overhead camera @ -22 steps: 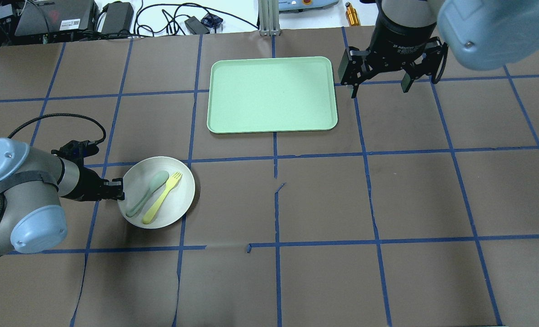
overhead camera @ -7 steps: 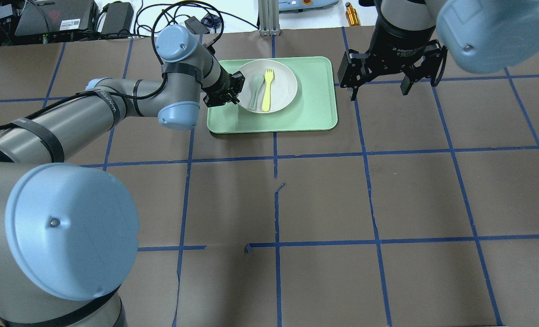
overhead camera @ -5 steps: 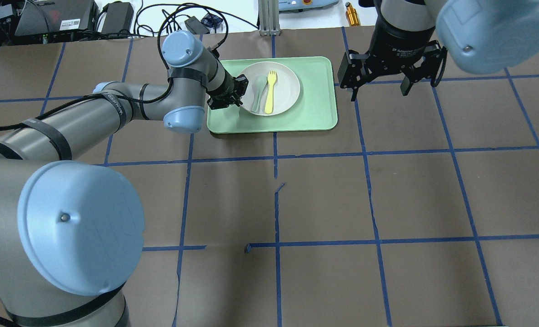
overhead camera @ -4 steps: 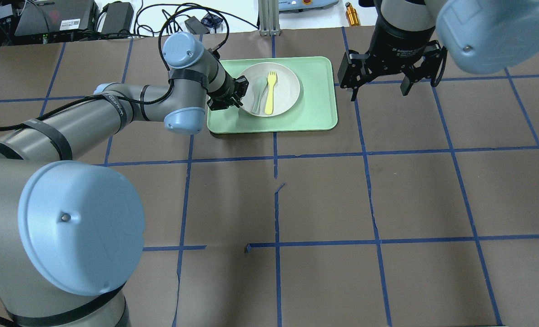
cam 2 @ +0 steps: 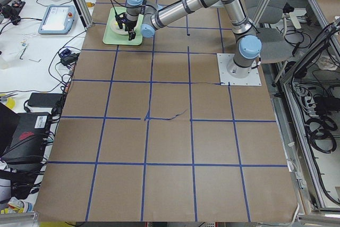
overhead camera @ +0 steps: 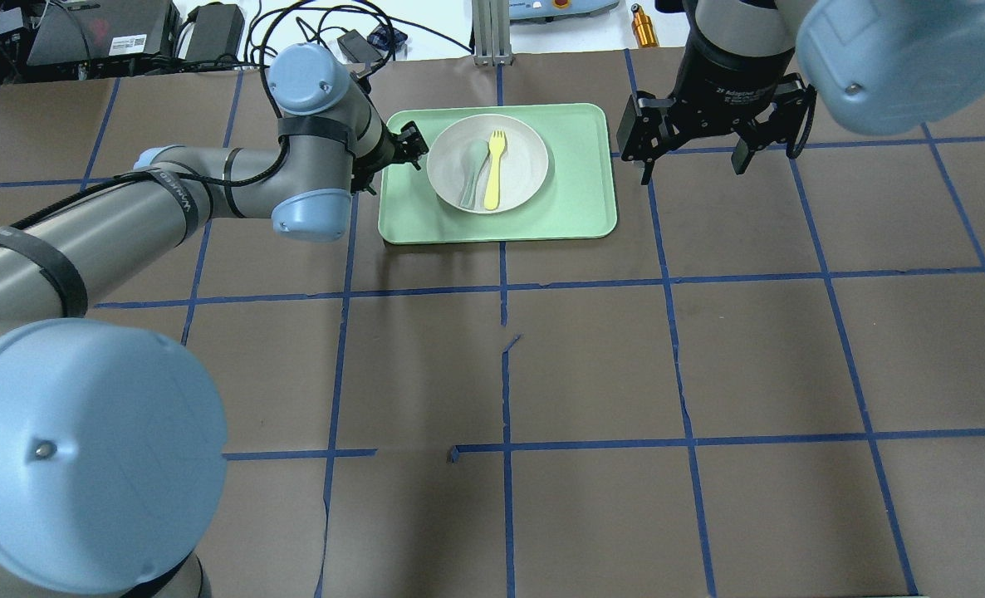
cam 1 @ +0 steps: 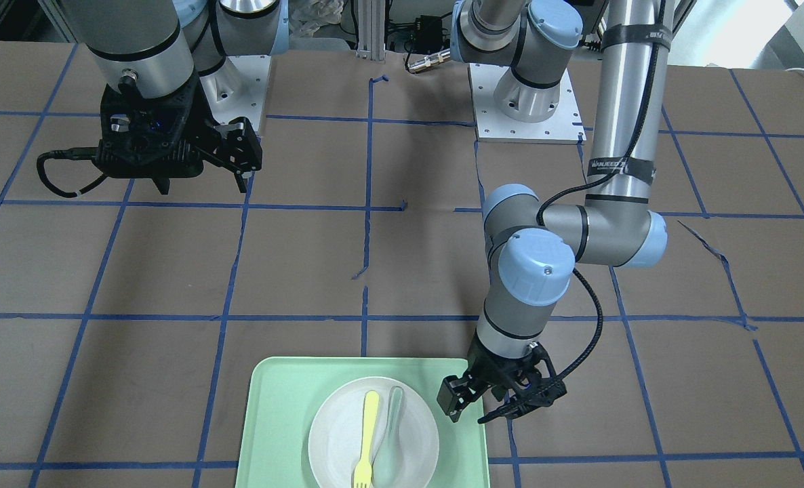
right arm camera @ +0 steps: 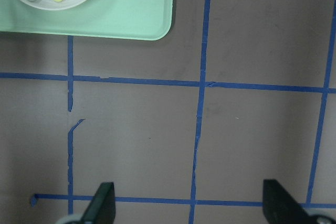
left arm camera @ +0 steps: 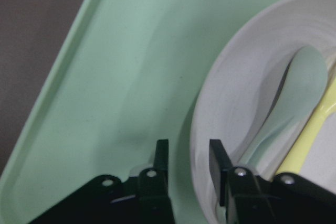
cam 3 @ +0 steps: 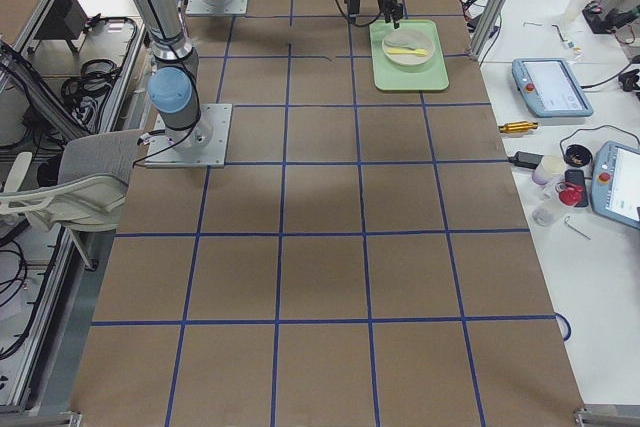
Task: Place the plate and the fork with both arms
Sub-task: 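Open the left gripper and raise it back from the tray, then lower the right gripper into the plate over the yellow fork, then close the right gripper on the yellow fork handle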
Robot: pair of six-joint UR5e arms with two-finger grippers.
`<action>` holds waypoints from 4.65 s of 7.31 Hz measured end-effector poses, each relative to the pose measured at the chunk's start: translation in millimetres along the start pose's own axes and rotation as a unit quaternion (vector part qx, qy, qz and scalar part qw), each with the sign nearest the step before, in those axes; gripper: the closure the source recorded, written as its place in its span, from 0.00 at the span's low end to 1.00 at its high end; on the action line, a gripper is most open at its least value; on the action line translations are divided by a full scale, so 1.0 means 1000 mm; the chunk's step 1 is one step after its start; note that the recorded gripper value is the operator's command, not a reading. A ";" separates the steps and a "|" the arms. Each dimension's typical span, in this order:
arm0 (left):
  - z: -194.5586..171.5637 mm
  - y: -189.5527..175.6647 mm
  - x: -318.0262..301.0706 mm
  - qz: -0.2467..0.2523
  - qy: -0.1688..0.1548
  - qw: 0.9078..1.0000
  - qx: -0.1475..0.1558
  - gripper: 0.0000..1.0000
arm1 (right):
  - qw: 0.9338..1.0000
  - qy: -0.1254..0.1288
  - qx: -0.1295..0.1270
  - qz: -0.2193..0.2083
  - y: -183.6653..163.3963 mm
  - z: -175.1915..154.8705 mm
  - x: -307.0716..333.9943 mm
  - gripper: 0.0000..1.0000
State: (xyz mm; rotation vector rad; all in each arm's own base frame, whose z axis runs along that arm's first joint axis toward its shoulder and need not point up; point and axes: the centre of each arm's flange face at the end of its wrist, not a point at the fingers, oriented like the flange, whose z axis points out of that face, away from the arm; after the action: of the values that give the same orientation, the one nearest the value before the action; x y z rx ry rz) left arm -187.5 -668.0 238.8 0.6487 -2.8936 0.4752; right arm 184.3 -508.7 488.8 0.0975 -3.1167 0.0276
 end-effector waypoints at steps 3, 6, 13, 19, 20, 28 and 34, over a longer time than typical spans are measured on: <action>-0.125 -0.008 -0.015 0.063 -0.015 0.998 -0.019 0.00 | 1.000 0.000 0.003 0.000 -0.001 0.000 0.000 0.00; -0.250 0.037 -0.039 0.104 -0.074 0.990 -0.063 0.00 | 1.000 -0.001 0.005 0.002 -0.003 0.001 0.000 0.00; -0.284 0.075 -0.048 0.155 -0.057 0.978 -0.131 0.00 | 0.998 -0.003 0.056 0.002 -0.062 0.046 -0.067 0.00; -0.283 0.082 -0.051 0.166 -0.055 0.975 -0.134 0.00 | 0.996 -0.012 0.082 0.012 -0.192 0.191 -0.161 0.02; -0.282 0.083 -0.052 0.167 -0.055 0.975 -0.134 0.00 | 0.996 -0.013 0.087 0.012 -0.201 0.210 -0.164 0.04; -0.283 0.083 -0.052 0.167 -0.055 0.975 -0.133 0.00 | 0.999 -0.027 0.039 0.004 -0.204 0.299 -0.174 0.23; -0.282 0.083 -0.052 0.167 -0.055 0.975 -0.133 0.00 | 0.999 -0.030 0.031 0.000 -0.201 0.306 -0.174 0.61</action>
State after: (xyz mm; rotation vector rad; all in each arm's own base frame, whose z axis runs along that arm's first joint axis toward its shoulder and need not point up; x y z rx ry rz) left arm -158.4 -482.3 471.3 0.1531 -3.1032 0.0790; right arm 363.9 -704.2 182.4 0.1020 -3.1760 0.1231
